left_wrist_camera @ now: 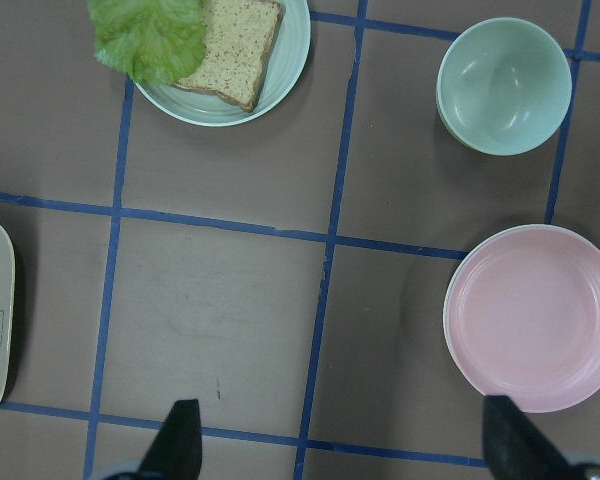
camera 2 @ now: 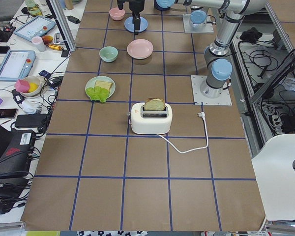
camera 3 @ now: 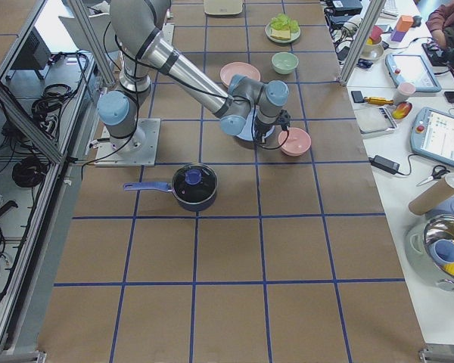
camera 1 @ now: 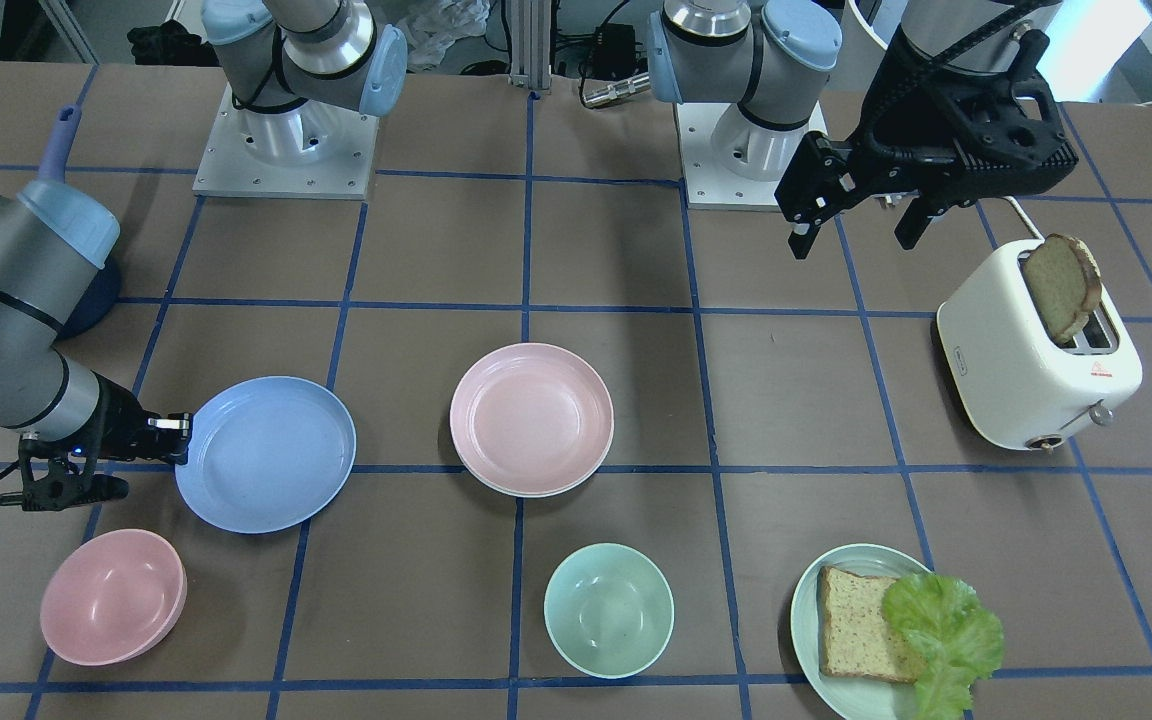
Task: Stack three plates with pink and blue
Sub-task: 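Close the right gripper on the light-blue plate rim and lift it, then carry the light-blue plate over the pink plate with the right gripper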
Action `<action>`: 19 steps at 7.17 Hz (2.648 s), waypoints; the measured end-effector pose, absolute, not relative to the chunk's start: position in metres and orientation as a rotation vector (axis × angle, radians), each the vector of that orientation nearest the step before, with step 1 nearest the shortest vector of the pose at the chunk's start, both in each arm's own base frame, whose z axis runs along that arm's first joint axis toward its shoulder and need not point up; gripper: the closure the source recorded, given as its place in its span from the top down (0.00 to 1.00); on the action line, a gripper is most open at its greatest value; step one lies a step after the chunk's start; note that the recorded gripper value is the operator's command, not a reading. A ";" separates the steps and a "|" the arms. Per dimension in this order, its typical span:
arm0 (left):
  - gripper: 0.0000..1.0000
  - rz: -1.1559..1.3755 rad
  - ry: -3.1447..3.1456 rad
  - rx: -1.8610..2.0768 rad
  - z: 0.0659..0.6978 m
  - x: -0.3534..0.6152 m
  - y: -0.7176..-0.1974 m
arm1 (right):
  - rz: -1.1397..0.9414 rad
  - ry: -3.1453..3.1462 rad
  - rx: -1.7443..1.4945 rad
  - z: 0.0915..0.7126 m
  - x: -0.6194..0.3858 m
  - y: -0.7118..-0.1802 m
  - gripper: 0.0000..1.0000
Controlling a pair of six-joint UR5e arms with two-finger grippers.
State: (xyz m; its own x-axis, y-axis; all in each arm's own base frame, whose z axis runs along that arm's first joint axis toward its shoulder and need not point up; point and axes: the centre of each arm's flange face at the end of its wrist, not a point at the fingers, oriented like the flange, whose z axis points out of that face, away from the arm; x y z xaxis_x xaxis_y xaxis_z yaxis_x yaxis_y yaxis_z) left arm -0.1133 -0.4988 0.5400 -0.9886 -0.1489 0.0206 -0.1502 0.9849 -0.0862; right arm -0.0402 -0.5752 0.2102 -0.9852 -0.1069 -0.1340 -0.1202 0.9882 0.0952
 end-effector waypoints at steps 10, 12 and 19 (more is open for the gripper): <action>1.00 0.123 -3.110 0.240 0.536 -0.115 -0.501 | 0.270 2.953 0.085 0.325 0.097 -0.600 0.00; 1.00 0.126 -3.111 0.244 0.538 -0.113 -0.500 | 0.262 2.969 0.129 0.327 0.144 -0.593 0.00; 1.00 0.127 -3.109 0.245 0.537 -0.111 -0.502 | 0.206 2.995 0.138 0.283 0.251 -0.567 0.00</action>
State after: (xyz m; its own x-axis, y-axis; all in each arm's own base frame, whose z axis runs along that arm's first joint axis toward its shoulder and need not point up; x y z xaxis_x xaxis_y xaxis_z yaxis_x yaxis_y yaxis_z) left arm -0.1107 -0.5017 0.5372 -0.9875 -0.1556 0.0265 -0.1573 0.9843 -0.0798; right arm 0.2514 -0.5670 0.2825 -0.9865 0.1002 -0.1296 0.0815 0.9864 0.1425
